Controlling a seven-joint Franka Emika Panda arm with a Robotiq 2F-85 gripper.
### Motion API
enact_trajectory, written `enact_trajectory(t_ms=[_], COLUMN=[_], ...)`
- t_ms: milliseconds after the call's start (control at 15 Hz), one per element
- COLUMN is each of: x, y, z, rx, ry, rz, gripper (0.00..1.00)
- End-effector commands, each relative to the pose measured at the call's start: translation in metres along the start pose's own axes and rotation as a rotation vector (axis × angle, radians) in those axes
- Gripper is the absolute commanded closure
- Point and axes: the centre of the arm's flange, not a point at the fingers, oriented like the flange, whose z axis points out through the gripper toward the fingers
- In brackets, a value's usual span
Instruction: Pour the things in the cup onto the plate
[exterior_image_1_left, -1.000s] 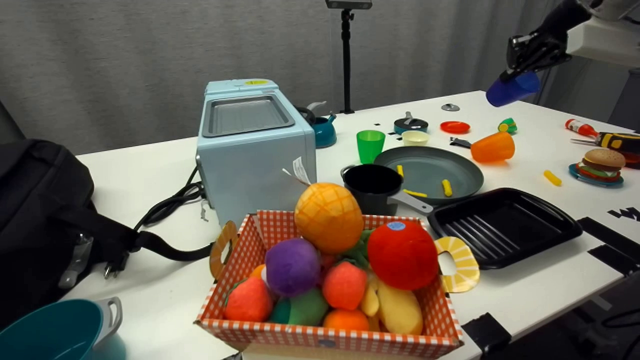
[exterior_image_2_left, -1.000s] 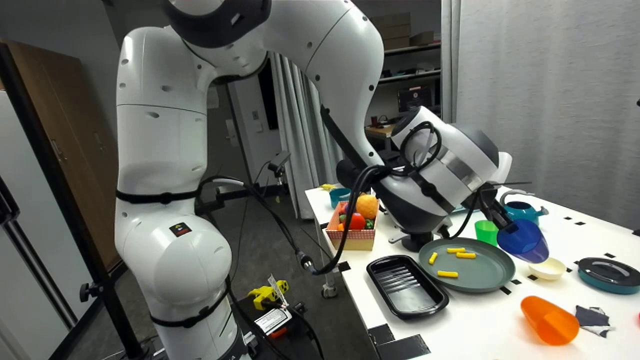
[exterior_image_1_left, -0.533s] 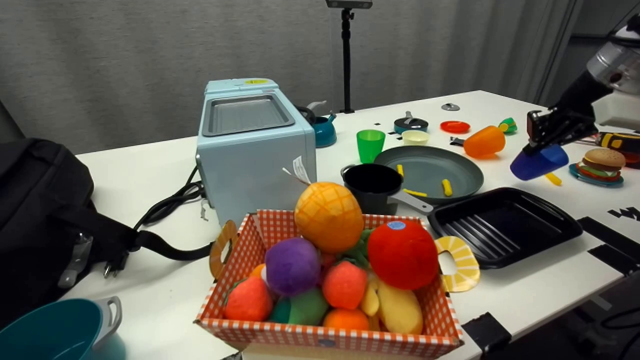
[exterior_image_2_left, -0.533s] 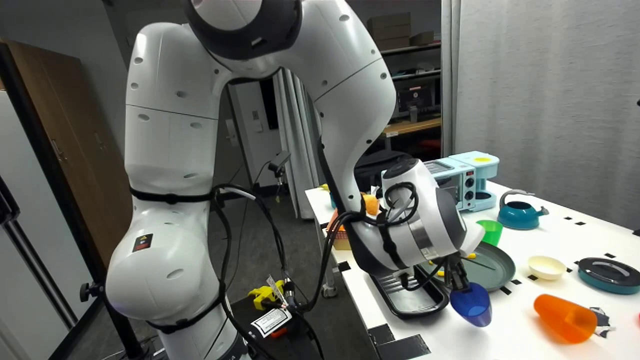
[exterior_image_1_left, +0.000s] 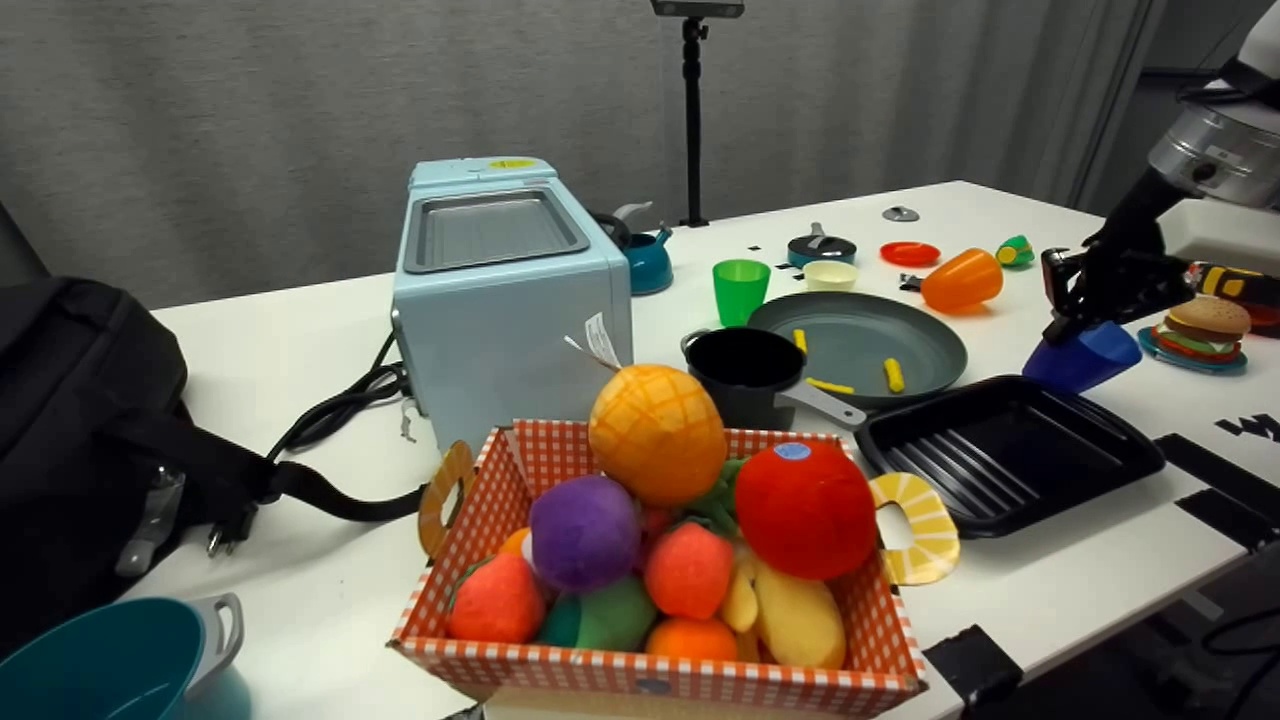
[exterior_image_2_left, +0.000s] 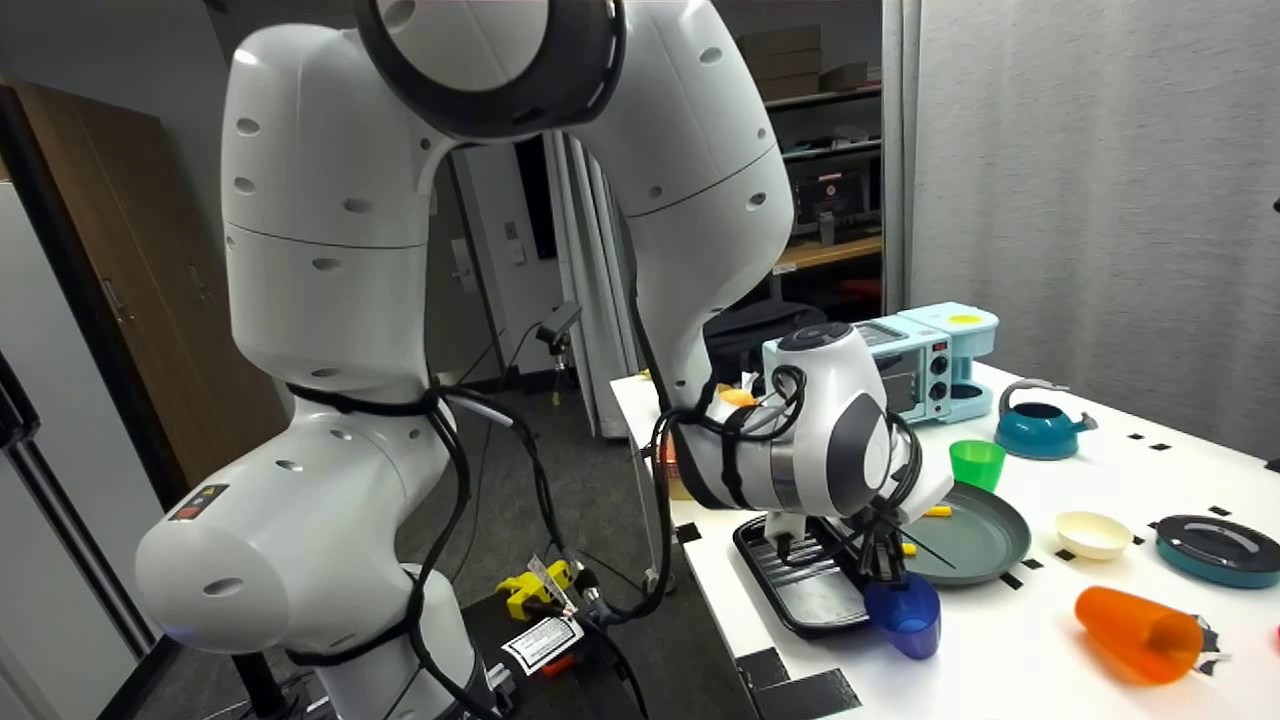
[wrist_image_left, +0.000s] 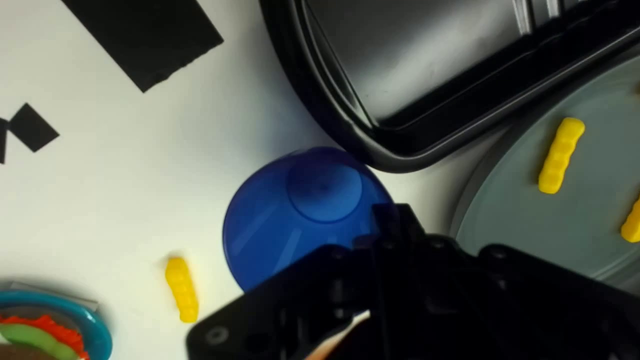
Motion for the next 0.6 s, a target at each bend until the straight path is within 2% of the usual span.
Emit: enact_trajectory(t_ms=[0,200,533], x=[0.062,0.086,0.142], y=[-0.027,-0.039,-0.072], z=[-0.042,-0.048,-0.097], rx=[-0.041,-0.068,-0.080], ry=[-0.128,-0.208,-0.382], rz=[0.055,0.102,0.173], gripper=[0.99,0.99,0.99])
